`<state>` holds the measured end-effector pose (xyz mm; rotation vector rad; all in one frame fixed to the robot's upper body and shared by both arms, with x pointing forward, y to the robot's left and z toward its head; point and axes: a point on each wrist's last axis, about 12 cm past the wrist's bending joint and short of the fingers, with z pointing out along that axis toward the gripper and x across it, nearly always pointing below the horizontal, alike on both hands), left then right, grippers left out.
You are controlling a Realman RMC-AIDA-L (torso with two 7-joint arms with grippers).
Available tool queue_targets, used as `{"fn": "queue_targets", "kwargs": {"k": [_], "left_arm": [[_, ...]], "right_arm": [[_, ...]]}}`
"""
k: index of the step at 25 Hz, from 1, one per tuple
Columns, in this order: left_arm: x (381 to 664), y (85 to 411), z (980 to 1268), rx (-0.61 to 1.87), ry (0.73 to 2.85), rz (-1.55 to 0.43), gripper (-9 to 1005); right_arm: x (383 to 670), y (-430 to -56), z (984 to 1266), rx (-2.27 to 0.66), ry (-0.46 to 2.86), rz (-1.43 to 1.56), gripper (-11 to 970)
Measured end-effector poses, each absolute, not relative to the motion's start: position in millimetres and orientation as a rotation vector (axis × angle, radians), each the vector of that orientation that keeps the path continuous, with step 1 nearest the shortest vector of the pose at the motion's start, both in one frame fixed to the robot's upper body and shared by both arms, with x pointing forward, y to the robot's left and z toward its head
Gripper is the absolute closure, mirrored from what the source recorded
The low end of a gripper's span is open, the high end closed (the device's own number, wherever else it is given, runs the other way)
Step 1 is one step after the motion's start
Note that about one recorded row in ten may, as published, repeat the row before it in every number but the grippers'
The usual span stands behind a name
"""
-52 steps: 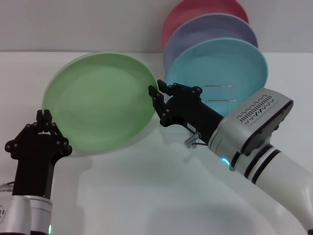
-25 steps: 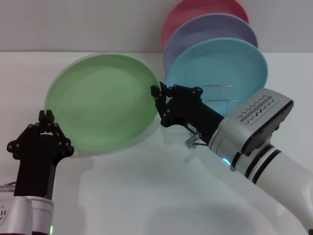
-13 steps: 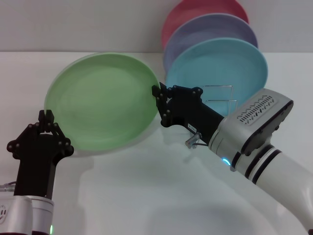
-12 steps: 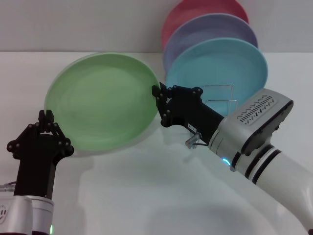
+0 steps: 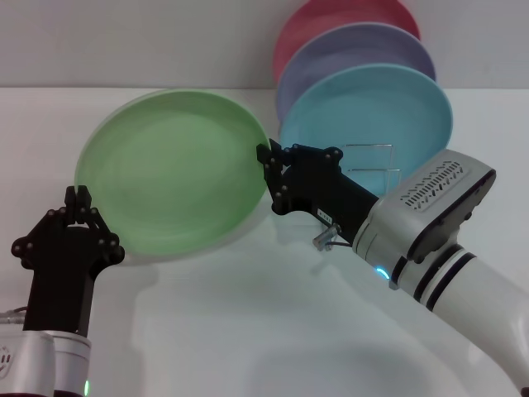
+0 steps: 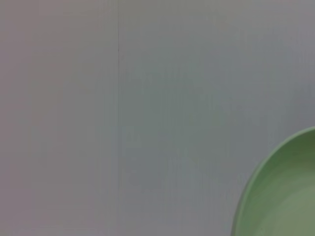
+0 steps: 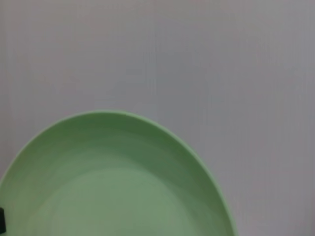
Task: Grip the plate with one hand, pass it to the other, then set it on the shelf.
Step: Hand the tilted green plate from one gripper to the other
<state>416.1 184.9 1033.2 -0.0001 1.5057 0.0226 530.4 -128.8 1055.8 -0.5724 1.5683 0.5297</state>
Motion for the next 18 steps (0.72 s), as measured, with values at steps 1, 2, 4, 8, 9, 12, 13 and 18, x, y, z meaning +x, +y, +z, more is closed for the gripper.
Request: {"fn": "queue_targets", "kwargs": {"k": [1,2,4,8,9,12,13,18], "left_arm": [[416.1,185.0,1033.1,0.000,1.506,0.023,923],[416.1,185.0,1033.1,0.000,1.506,0.023,922],[416.1,185.0,1033.1,0.000,1.506,0.022,922],[416.1,185.1,1033.0,-0.001,1.506,0.022,921],[416.1,185.2,1032.9,-0.001,1.507,0.021,921],[416.1,185.3,1032.8,-0.001,1.507,0.021,921],[416.1,185.2,1032.8,-0.001,1.507,0.021,920],[416.1,185.1,1032.5,-0.001,1.509,0.018,919]], "right_arm": [[530.4,-128.7,1056.1,-0.572,1.565,0.531,913],[530.4,-128.7,1056.1,-0.572,1.565,0.531,915],[530.4,-128.7,1056.4,-0.571,1.563,0.532,918],[530.4,-128.8,1056.3,-0.571,1.563,0.531,925],[530.4,-128.8,1056.2,-0.571,1.564,0.531,927],[530.4,-128.9,1056.1,-0.571,1.564,0.531,932],[530.4,-128.9,1056.0,-0.571,1.564,0.531,935],[530.4,-129.0,1055.9,-0.572,1.565,0.530,936]]}}
